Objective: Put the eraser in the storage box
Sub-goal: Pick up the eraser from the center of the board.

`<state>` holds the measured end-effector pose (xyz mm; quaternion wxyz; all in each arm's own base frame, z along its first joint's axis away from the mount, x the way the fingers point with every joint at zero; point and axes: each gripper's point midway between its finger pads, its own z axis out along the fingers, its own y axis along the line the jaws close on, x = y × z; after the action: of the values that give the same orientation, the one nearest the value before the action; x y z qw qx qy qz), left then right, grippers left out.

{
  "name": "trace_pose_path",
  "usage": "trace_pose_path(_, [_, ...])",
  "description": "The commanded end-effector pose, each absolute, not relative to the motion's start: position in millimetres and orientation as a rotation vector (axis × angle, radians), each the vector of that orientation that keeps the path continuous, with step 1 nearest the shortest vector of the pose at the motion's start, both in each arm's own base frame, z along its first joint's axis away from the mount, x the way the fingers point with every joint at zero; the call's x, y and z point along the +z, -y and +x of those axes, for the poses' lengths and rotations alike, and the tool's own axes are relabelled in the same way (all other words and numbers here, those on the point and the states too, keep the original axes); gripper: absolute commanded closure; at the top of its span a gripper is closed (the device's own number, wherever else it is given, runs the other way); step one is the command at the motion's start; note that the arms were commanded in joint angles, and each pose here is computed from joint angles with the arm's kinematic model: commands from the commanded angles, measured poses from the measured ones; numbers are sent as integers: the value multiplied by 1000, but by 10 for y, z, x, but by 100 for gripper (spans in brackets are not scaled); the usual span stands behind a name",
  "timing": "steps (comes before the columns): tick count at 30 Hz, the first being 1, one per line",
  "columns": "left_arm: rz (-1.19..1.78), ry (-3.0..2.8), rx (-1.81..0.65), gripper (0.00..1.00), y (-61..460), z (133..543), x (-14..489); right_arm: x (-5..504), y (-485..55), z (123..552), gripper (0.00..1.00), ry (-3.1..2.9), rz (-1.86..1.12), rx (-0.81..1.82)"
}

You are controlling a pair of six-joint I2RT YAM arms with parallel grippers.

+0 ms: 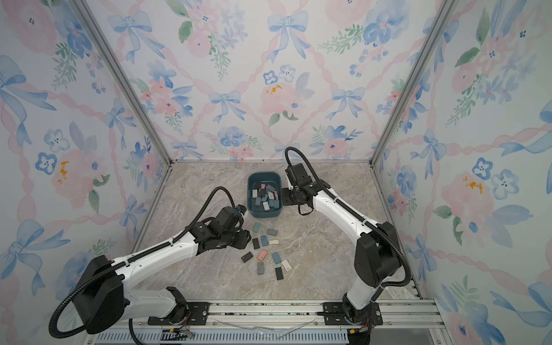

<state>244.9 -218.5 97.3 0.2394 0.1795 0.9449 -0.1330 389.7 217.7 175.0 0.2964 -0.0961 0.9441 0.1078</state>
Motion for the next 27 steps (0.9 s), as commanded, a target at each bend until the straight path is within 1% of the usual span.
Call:
trace_pose_path(1, [611, -2680, -333, 39, 2190, 2212, 779, 1886, -2081, 3888, 53, -2461, -193, 316])
trace_pose_path(6, [702, -2724, -268, 33, 2221, 2068, 620, 1821, -2008, 3833, 52, -2474, -176, 313])
trace_pose_path(11, [734, -2765, -163, 26, 2155, 2044, 494, 1759, -1996, 3797, 52, -2482, -164, 325])
trace_pose_path(14, [761, -2782, -124, 18, 2153, 2037, 426, 1727, -1973, 3781, 52, -2489, -160, 322])
trace_pose_path(19, [805, -2789, -78, 18, 2157, 2045, 354, 1702, -1931, 3768, 52, -2491, -145, 322])
trace_pose_path(23, [829, -2794, -43, 20, 2144, 2065, 295, 1689, -1905, 3770, 52, -2491, -132, 323])
trace_pose_path(27, [844, -2801, -6, 25, 2133, 2085, 235, 1678, -1902, 3765, 52, -2493, -131, 325])
